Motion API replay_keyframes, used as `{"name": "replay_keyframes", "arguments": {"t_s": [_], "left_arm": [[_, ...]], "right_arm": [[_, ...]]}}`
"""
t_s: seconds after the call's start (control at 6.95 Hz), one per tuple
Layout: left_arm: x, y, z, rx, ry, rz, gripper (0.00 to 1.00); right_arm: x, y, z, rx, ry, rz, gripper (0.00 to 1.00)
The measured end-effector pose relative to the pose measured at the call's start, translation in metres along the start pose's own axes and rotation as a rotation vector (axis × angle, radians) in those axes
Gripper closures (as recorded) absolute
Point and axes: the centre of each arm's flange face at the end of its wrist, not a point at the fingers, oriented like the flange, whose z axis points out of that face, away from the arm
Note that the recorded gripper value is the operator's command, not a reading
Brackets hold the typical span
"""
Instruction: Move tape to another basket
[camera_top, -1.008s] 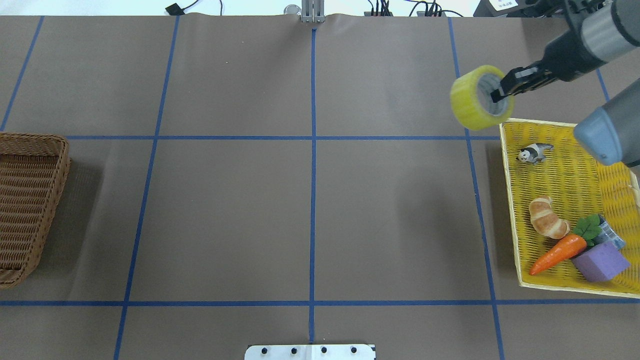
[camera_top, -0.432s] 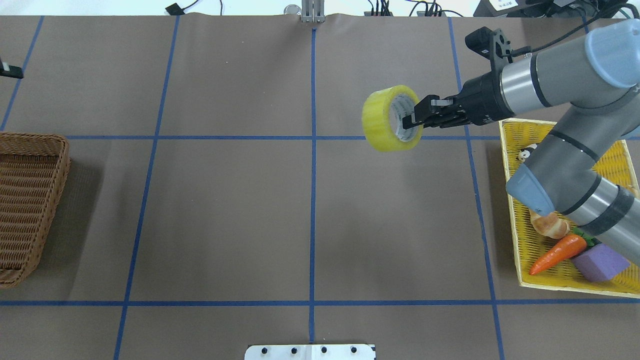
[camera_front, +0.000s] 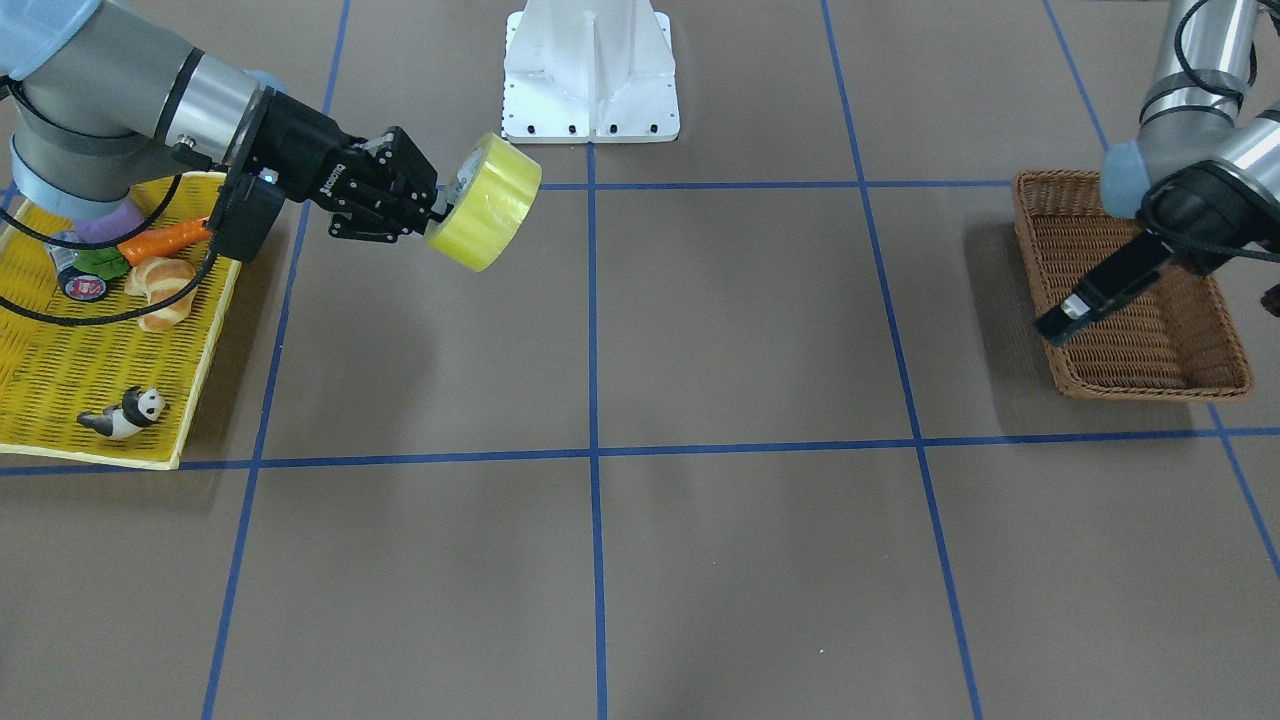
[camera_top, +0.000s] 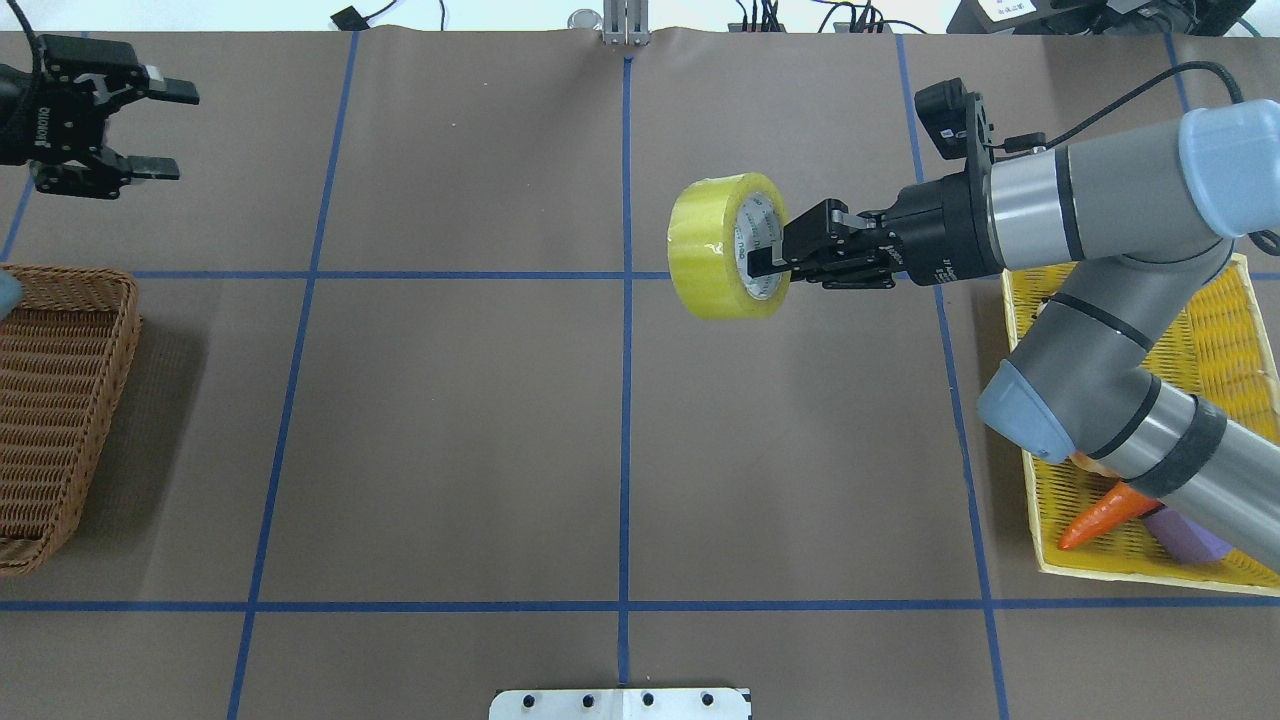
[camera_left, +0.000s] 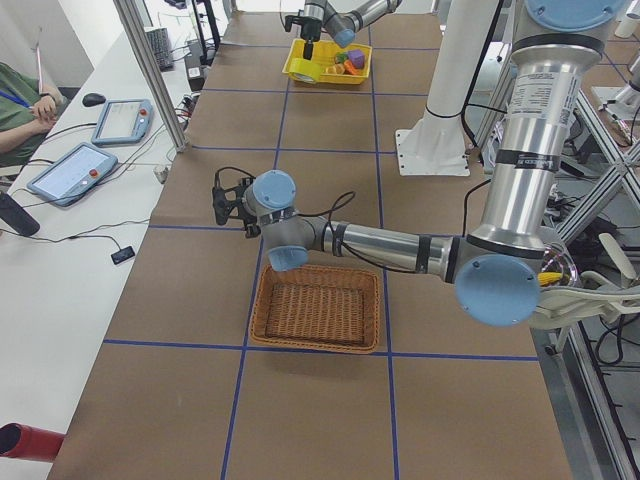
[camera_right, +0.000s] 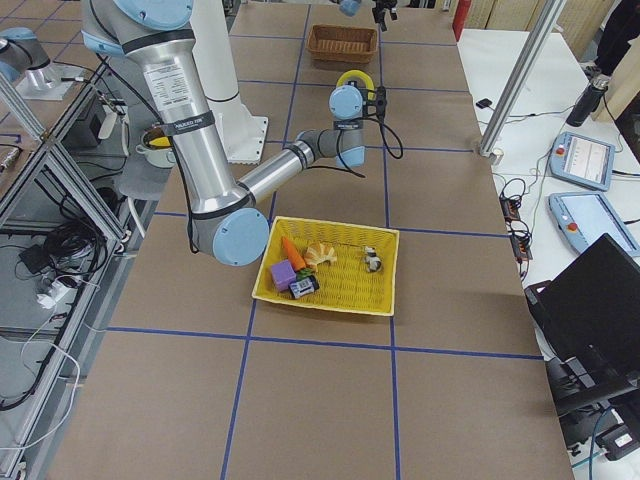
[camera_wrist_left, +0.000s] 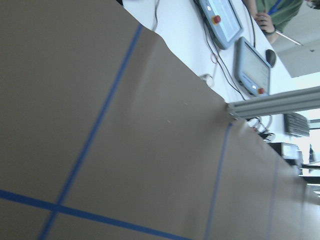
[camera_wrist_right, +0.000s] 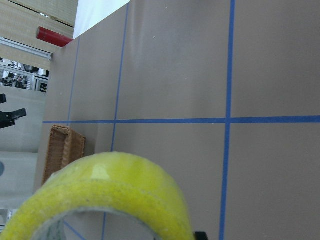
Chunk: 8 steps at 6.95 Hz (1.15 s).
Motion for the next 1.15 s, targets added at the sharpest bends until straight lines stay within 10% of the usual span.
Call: {"name": "replay_keyframes", "arguments": {"t_s": [0.58,1.15], "left_arm": [[0.041,0.144,0.067,-0.285,0.517,-0.232,0.07],[0.071,0.226,0.102,-0.446,0.622,-0.336,0.07]], "right_arm": [[-0.045,0.028,0.017,-0.043,-0.134,0.025,1.00],[-0.067,0.057,0.043,-0.109,-0.180,0.020,1.00]]}}
